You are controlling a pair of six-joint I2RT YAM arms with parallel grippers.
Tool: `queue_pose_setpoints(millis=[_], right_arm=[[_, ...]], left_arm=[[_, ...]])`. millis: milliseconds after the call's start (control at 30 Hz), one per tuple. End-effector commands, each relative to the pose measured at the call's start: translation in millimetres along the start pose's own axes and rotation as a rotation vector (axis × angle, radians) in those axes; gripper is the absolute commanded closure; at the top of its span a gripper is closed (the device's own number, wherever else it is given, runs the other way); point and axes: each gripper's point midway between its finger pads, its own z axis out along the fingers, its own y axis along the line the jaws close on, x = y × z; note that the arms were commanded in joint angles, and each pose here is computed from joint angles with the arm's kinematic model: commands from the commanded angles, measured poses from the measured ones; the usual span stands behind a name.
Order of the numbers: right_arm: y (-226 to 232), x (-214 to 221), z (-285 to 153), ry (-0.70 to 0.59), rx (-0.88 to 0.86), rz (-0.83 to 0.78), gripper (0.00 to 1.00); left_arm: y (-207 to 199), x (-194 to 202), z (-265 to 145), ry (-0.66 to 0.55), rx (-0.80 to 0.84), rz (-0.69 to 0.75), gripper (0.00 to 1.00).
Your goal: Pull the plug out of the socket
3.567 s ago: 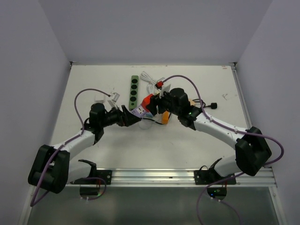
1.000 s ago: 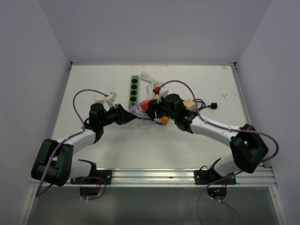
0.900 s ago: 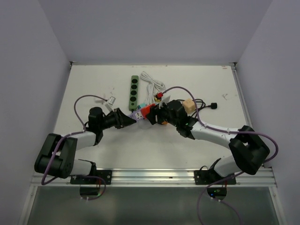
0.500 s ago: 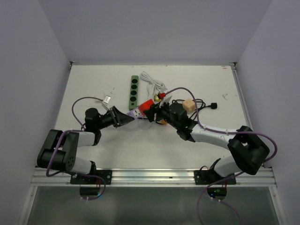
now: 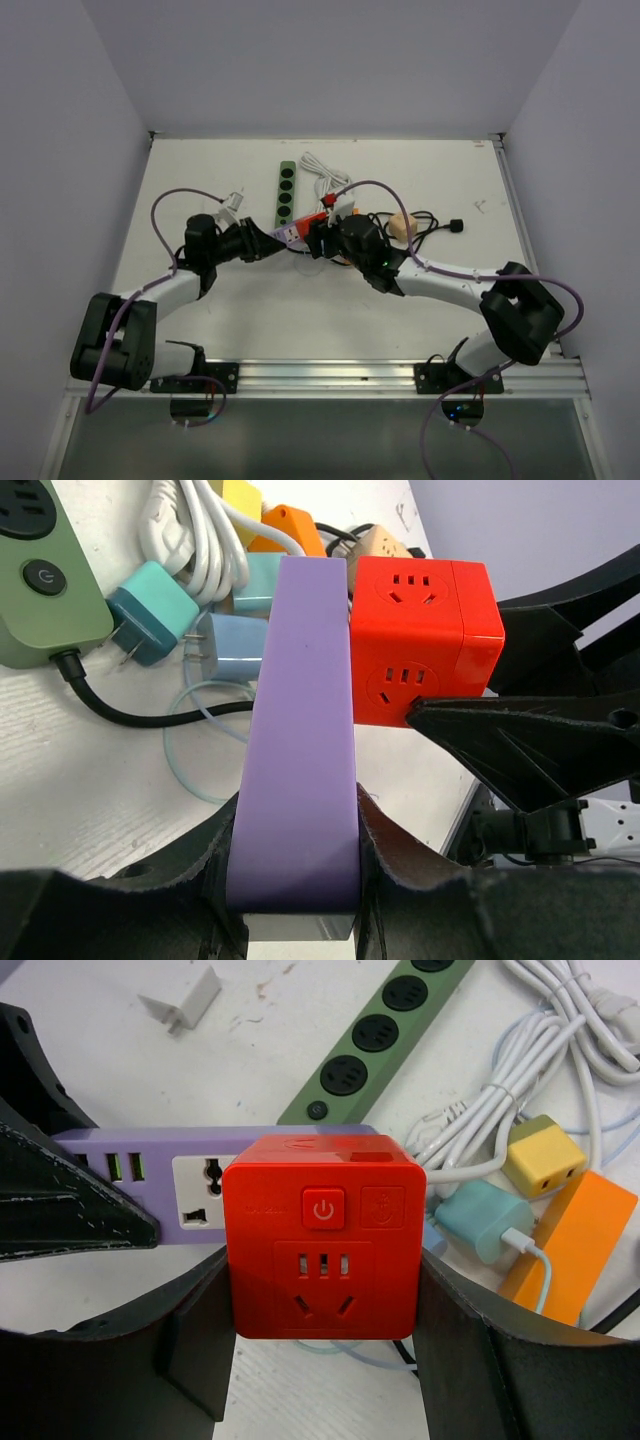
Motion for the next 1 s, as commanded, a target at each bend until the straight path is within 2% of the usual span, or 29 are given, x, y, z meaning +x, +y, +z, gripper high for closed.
queue_pose_setpoints(millis=[0, 233, 333, 400, 467, 667, 733, 800, 967], right_arm=[[22, -16, -1, -0.022, -0.011, -0.030, 1.00], [17, -18, -11, -0.054, -0.052, 0.049, 1.00], [-12, -26, -12, -0.088, -0.067, 0.187, 1.00], [-12, -27, -13, -0.088, -0.130, 0.280, 1.00], [-19, -30, -12, -0.099, -0.139, 0.308, 1.00], [-10, -33, -6, -0.064, -0.146, 0.261, 1.00], [-9, -36, -2, -0.049, -0.085, 0.192, 1.00], [10, -28, 1, -0.011, -0.071, 0.101, 1.00], [14, -28, 5, 0.027, 0.023, 0.048, 1.00]], left_arm=[[37, -20, 7, -0.084, -0.192, 0.076, 1.00], [30, -15, 7, -0.084, -0.132, 0.054, 1.00], [29, -16, 4, -0.094, -0.105, 0.033, 1.00], [27, -17, 3, -0.093, -0.087, 0.025, 1.00], [28, -18, 3, -0.095, -0.094, 0.024, 1.00], [33, -16, 3, -0.093, -0.112, 0.022, 1.00], [36, -16, 3, -0.092, -0.123, 0.018, 1.00], [39, -18, 4, -0.090, -0.140, 0.025, 1.00], [54, -20, 1, -0.087, -0.230, 0.061, 1.00]])
